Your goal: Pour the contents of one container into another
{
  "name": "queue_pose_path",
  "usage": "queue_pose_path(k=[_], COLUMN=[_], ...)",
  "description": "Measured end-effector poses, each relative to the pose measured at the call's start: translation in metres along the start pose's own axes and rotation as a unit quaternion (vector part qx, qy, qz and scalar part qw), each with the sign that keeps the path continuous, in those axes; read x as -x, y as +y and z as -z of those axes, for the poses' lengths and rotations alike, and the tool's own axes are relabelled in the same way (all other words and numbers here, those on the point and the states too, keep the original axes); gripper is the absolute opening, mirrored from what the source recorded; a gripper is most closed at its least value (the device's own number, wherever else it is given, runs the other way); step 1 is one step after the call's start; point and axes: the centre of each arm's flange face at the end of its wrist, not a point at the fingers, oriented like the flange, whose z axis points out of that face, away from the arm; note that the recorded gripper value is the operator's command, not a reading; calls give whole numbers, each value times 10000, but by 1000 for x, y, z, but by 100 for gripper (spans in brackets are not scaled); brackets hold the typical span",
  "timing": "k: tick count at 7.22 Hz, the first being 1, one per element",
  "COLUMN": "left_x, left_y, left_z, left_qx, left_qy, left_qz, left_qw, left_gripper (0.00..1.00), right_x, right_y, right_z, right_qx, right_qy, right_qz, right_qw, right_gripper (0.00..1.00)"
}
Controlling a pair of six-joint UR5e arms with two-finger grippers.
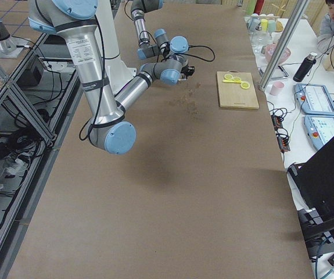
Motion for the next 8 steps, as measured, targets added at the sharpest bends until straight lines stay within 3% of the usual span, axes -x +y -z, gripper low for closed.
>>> queue_pose_path(k=[8], left_x=[0], left_y=[0], left_z=[2], left_qx=[-17], left_qy=[8], left_qz=[5], left_qw=[10000], left_gripper=[0], right_x=[4], right_y=[-33], right_z=[8], right_qx=[651], right_qy=[38], right_qz=[-135], right_qw=[9978], right_gripper=[0])
